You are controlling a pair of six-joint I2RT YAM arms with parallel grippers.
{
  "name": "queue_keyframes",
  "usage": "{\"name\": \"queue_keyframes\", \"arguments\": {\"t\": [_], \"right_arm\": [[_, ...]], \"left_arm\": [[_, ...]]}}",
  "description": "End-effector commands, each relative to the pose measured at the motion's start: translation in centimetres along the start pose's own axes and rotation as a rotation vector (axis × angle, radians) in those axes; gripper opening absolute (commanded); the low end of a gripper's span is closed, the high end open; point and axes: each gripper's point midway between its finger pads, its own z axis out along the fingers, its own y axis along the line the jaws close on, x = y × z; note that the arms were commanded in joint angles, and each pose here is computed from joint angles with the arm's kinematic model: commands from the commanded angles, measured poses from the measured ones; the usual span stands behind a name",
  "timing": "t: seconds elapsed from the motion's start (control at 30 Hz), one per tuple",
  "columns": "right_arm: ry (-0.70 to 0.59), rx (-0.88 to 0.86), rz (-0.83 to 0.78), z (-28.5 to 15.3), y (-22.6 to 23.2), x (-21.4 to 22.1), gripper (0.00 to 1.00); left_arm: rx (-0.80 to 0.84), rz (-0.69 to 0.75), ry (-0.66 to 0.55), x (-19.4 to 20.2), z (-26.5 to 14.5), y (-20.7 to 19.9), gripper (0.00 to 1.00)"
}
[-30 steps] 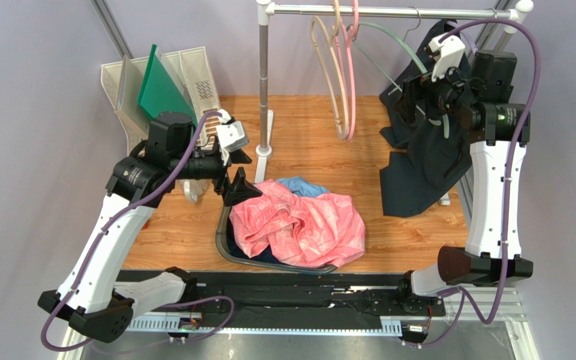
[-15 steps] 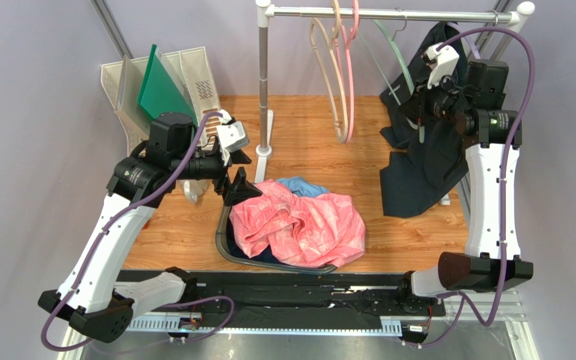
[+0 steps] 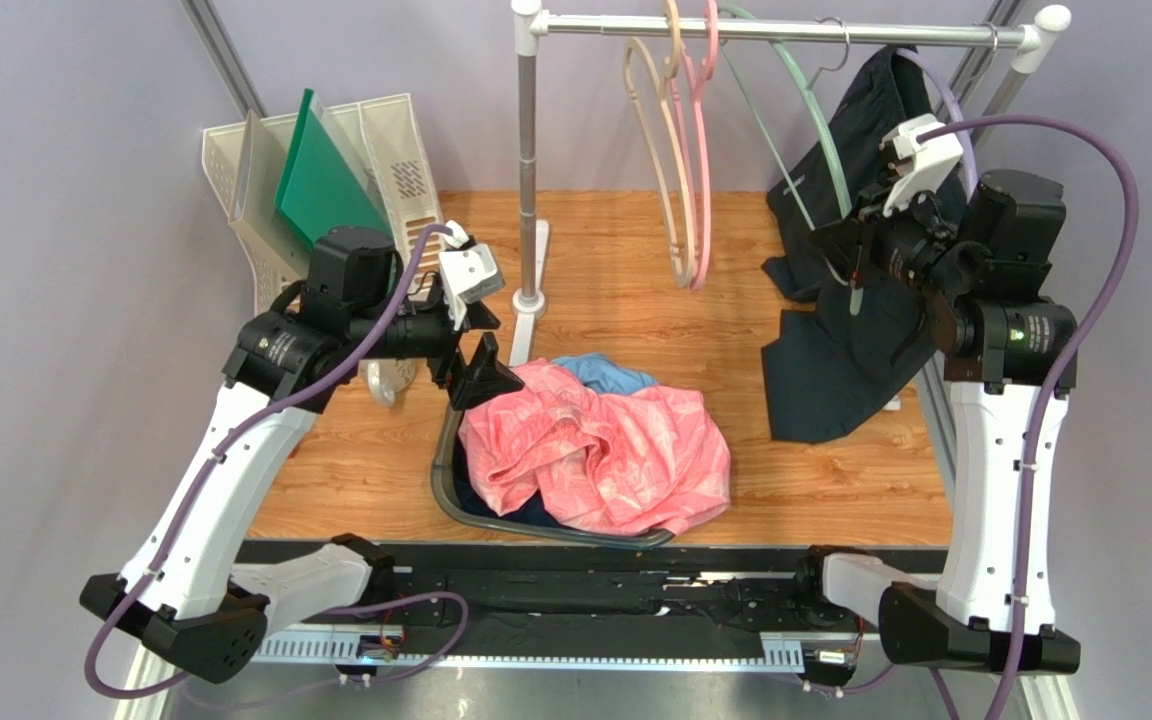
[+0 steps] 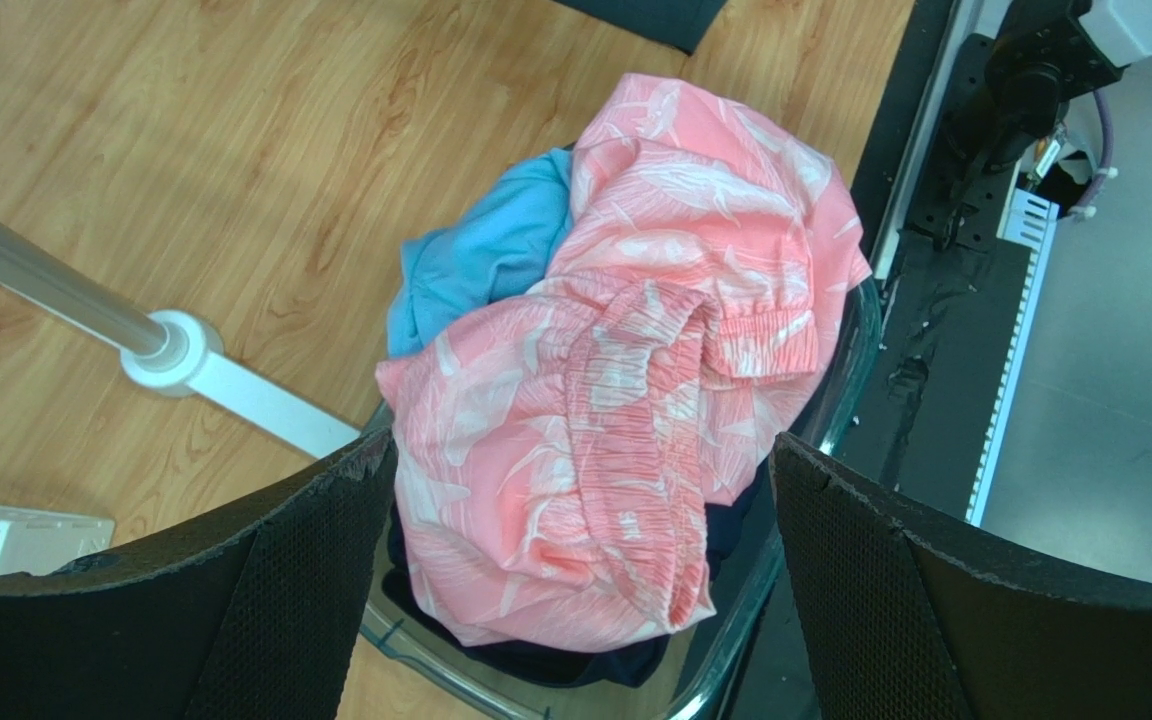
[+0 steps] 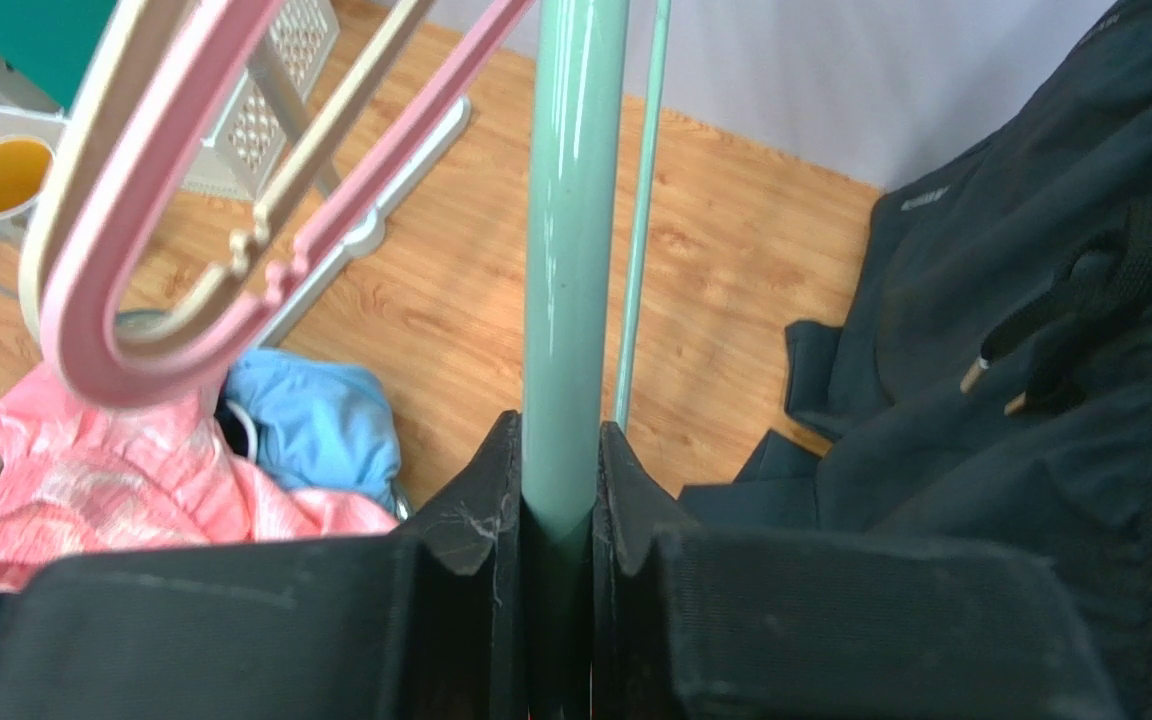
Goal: Place the shorts on the hanger
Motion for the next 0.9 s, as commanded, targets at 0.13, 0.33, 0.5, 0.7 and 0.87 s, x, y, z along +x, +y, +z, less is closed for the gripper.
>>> {"name": "queue_keyframes", "arguments": {"t": [0.13,0.33,0.5,0.7,0.87], "right_arm": [[0.144,0.077,-0.032,-3.1,0.3,5.4,0.00],[0.313,0.093,-0.023,-7.0,2.1,11.2,0.00],[0.469,0.000,-0.091,-11.0,5.1,16.8,0.00],[0.482,-0.219,-0.262,-14.6,9.6,19.5,0.00],[0.438,-0.277,-0.302,-14.9,10.8,19.5,0.00]], "left_arm": [[-0.005,-0.054,0.031,0.8,1.3,1.1,0.98],[-0.008,-0.113,0.014,1.7,2.4,1.4,0.99],[-0.008,-0.061,-0.084,1.8,2.0,0.4,1.00],[-0.007,-0.018,-0.138,3.5,1.6,-0.9,1.00],[0.037,0.066,-0.124,4.5,1.1,-2.1,0.98]]}}
